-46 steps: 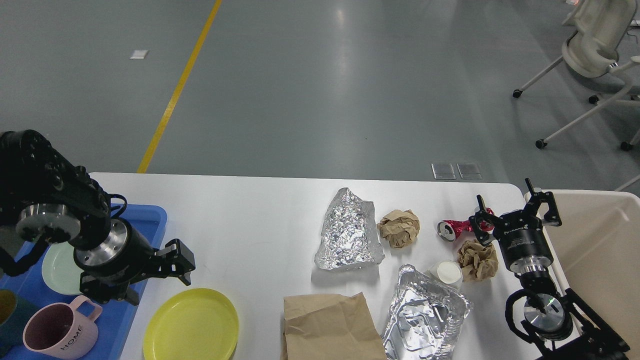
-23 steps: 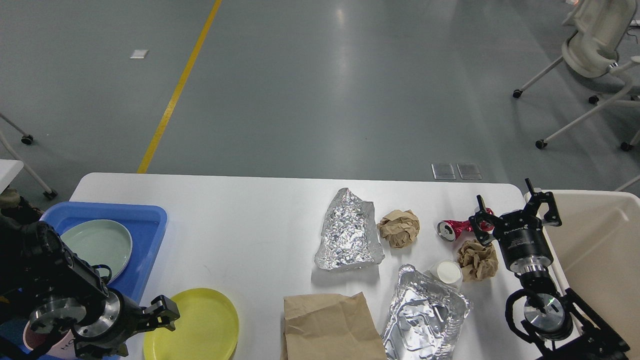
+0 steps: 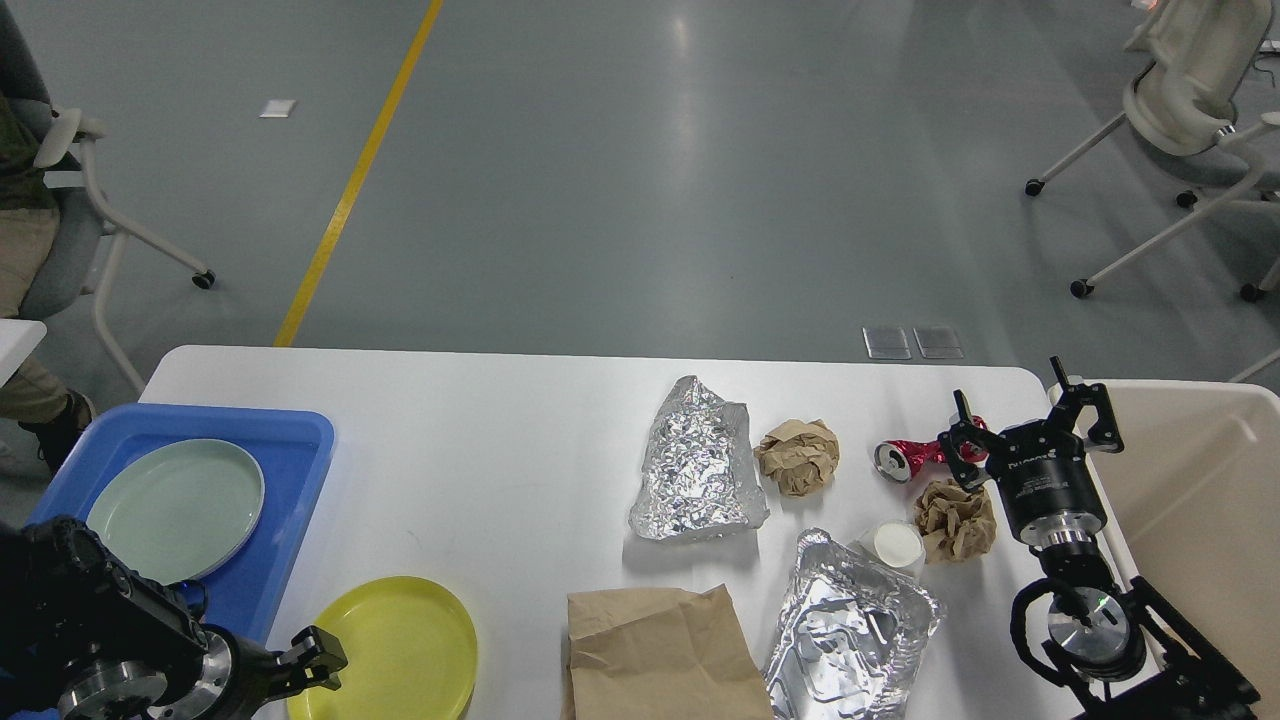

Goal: Tidy desktop
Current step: 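Grip the yellow plate rim with the left gripper, then lift the yellow plate and lay it onto the blue tray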

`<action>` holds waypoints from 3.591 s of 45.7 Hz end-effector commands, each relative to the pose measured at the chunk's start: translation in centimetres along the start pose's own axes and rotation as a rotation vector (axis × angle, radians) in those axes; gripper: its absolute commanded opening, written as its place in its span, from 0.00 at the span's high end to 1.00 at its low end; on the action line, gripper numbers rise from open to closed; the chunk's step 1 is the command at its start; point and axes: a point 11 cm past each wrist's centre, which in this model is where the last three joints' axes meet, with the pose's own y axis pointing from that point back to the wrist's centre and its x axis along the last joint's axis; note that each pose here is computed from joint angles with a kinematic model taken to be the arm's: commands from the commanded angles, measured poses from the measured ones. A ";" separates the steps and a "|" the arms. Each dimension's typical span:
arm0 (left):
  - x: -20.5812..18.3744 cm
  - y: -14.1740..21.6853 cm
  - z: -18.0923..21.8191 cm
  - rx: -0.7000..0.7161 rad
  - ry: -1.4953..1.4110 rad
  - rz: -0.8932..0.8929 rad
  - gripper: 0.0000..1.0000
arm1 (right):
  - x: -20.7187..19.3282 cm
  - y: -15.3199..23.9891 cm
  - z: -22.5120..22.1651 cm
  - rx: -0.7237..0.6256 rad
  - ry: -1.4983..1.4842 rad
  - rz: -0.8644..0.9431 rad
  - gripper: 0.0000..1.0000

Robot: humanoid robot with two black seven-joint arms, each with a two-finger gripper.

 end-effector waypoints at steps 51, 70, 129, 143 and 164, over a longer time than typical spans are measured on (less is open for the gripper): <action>-0.3 -2.0 -0.8 -0.006 -0.103 -0.010 0.70 | 0.0 0.0 0.0 0.000 0.000 0.000 0.00; -0.2 -2.3 -1.1 0.003 -0.097 -0.007 0.88 | 0.0 0.0 0.0 0.000 0.000 0.000 0.00; 2.2 1.6 1.2 -0.086 -0.007 0.015 1.00 | 0.0 0.0 0.0 0.000 0.000 0.001 0.00; 6.9 10.0 3.8 -0.139 -0.004 0.026 1.00 | 0.0 0.0 0.0 0.000 0.000 0.000 0.00; 9.1 24.4 7.6 -0.275 0.015 -0.003 1.00 | 0.0 0.0 0.0 0.000 0.000 0.000 0.00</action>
